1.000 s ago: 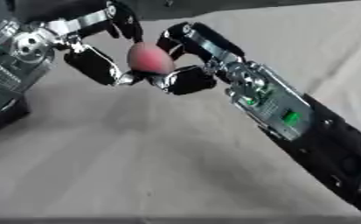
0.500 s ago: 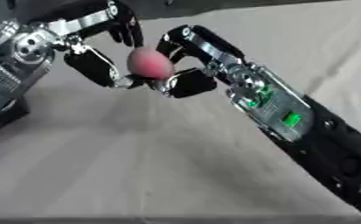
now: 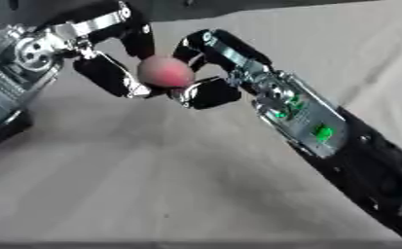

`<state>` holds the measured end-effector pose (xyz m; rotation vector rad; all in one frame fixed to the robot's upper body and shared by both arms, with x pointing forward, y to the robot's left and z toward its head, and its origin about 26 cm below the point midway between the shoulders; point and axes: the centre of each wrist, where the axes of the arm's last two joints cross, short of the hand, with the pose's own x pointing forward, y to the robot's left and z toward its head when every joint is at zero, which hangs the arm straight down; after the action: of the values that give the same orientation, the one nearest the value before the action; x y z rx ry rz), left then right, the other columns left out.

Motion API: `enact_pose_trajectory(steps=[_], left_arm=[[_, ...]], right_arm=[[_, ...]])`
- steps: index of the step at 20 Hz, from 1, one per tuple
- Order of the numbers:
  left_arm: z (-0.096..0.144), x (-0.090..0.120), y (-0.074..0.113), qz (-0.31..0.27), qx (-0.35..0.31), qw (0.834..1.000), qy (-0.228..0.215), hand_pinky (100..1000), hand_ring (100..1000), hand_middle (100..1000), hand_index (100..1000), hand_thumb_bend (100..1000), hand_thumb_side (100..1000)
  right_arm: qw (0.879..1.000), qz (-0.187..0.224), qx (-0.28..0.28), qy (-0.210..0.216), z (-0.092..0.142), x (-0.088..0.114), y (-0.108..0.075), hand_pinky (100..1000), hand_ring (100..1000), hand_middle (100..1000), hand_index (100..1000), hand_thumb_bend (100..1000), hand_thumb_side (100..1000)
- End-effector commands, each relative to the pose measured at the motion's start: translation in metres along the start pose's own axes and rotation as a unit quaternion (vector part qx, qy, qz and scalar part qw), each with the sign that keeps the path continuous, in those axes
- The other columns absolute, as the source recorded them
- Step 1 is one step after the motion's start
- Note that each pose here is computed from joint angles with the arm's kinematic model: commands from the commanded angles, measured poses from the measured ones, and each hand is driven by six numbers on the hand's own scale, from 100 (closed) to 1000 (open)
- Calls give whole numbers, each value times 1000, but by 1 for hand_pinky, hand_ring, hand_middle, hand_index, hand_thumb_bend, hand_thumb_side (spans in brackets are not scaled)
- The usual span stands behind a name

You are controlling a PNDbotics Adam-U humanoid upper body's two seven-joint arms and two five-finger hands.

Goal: Pick up the objects with one hand, pass them to the other hand, and then place them into the box on the other side of the table.

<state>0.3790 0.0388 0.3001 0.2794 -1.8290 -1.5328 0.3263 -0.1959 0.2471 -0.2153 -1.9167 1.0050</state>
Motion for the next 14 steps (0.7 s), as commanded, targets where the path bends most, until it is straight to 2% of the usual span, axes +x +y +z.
enact_pose_trajectory(steps=[1, 8, 14], left_arm=[[-2, 13, 6, 9, 11, 1000, -14, 591, 516, 485, 355, 489, 100], [-4, 10, 5, 20, 15, 1000, 5, 531, 472, 440, 353, 484, 100], [-4, 9, 4, 27, 10, 1000, -1, 518, 454, 417, 329, 452, 100]], right_arm=[[1000, 0, -1, -11, -2, 6, -2, 707, 738, 461, 548, 501, 100], [1000, -3, 3, -16, -1, 6, -2, 715, 752, 484, 576, 555, 100], [1000, -6, 13, -17, -2, 5, -2, 721, 766, 503, 611, 582, 100]])
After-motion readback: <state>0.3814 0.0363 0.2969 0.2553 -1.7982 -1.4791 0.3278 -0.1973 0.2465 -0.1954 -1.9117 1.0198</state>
